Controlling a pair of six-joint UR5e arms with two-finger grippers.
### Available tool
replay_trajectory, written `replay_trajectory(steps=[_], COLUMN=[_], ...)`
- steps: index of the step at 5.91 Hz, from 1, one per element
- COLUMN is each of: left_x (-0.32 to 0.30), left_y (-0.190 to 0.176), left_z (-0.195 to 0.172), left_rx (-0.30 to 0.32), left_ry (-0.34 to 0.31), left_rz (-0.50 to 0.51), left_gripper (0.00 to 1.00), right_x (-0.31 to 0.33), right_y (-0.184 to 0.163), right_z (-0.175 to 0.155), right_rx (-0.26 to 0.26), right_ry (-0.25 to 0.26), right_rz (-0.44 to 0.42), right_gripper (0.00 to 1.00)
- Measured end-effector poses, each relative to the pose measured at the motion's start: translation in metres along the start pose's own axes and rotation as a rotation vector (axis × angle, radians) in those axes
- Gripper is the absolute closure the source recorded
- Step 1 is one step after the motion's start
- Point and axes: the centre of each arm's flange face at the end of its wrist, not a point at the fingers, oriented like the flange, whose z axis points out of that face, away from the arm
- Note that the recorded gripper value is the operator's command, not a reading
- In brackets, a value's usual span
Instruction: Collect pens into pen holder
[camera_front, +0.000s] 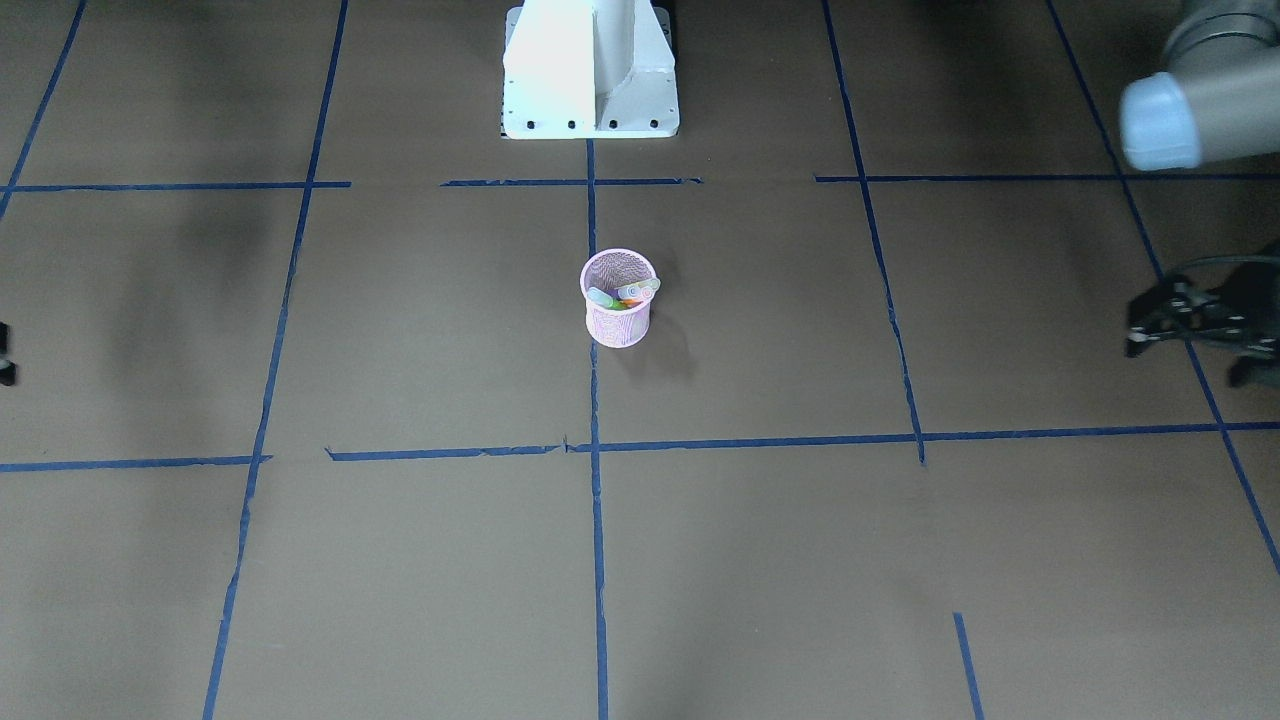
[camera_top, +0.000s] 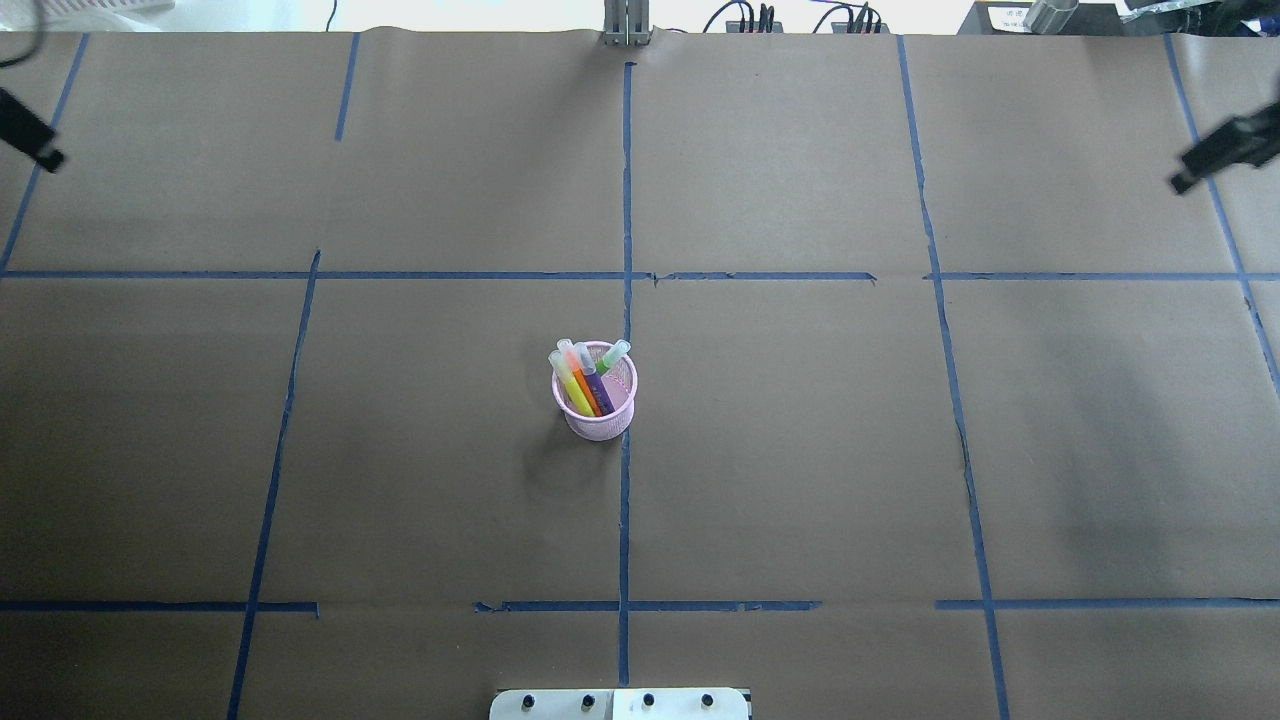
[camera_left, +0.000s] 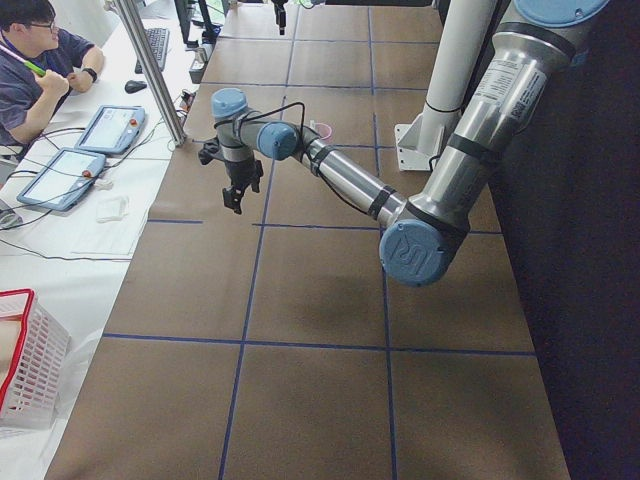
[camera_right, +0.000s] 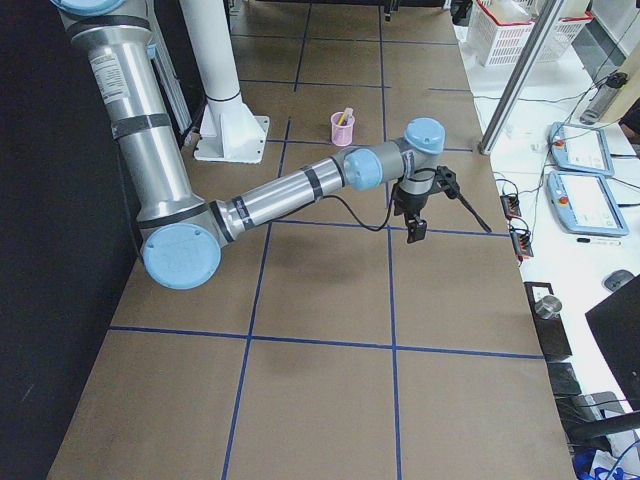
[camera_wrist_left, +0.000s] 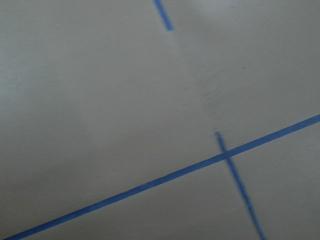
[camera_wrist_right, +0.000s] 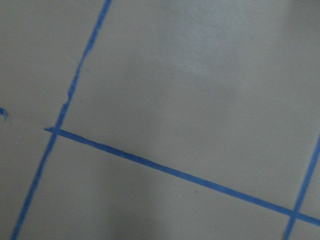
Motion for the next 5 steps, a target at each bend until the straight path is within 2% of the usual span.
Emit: replay_trajectory(steps=[1, 2, 3, 5], left_x=[-0.059, -0.102, -0.126, -0.148], left_y=[0.041, 0.091, 0.138, 0.189], left_z=[-0.009, -0.005, 0.012, 0.042], left_rx=[0.004, -0.007, -0.03, -0.061], left_ry=[-0.007, -0.004, 0.009, 0.024], left_rz=[-0.024, -0.073, -0.122, -0.183], left_gripper=[0.0, 0.0, 0.0, 0.0], right_x=[0.063, 0.105, 0.123, 0.129], right_y=[0.062, 0.125, 0.167, 0.187], right_z=[-0.006, -0.006, -0.002, 0.0], right_rx=[-0.003, -0.011, -0.023, -0.03], right_ry=[-0.006, -0.007, -0.007, -0.007], right_rz=[0.001, 0.052, 0.114, 0.203], right_gripper=[0.0, 0.0, 0.0, 0.0])
